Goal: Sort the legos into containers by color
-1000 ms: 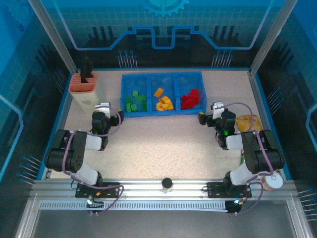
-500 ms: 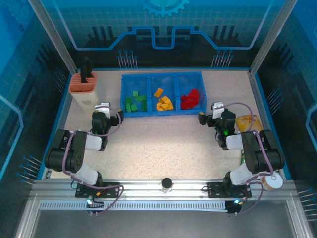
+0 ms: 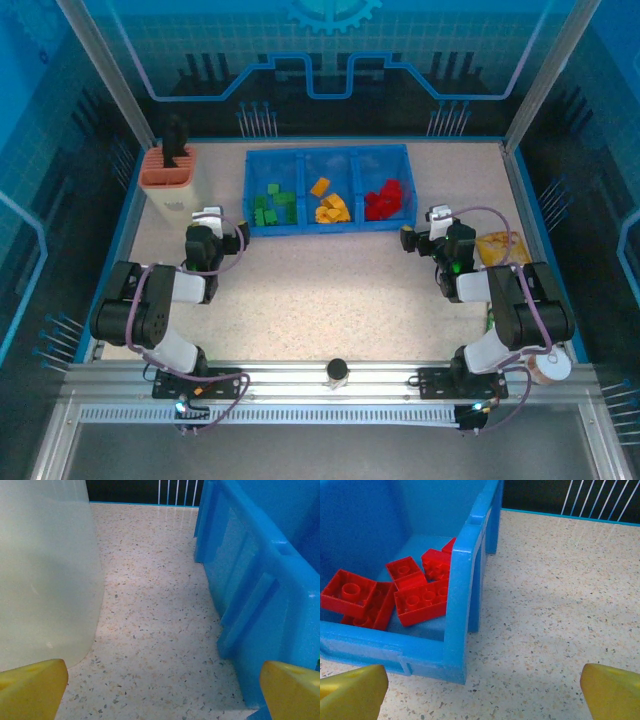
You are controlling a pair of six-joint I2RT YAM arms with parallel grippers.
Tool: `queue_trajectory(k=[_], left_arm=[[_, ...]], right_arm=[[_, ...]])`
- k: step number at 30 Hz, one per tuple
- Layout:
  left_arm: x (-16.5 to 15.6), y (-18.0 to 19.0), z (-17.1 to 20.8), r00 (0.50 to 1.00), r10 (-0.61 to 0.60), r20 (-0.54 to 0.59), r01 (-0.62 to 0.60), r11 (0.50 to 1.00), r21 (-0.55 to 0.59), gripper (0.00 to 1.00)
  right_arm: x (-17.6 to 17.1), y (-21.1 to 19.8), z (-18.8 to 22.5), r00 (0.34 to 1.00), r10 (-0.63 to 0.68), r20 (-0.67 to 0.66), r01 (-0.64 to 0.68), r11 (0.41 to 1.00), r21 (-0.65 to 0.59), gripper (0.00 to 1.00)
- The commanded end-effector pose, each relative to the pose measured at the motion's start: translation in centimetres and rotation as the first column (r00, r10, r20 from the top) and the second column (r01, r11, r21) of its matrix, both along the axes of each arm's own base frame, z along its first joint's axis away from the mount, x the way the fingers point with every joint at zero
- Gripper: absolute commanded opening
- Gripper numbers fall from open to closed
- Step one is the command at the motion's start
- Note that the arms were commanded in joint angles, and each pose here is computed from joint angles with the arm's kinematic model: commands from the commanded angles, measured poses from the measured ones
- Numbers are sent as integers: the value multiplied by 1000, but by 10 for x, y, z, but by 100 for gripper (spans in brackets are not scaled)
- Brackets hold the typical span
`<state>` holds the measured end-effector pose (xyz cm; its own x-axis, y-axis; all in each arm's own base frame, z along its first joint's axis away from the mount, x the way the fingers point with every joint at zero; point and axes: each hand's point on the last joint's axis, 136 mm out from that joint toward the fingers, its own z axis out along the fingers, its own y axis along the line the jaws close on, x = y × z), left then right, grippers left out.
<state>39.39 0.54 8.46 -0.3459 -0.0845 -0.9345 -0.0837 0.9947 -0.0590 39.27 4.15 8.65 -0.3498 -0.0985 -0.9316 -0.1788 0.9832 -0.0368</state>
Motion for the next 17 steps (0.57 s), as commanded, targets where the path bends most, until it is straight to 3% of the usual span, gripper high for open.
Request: queue_trajectory(k=[1,17], left_arm=[[5,-3,12,999,-15,35,15,1000,-8,99],[5,-5,12,999,-28,33,29,1000,-9,99]], right_arm=[[5,-2,12,999,8,33,-8,1000,-4,100],[5,-1,11,999,11,30,-11,1000,-4,100]])
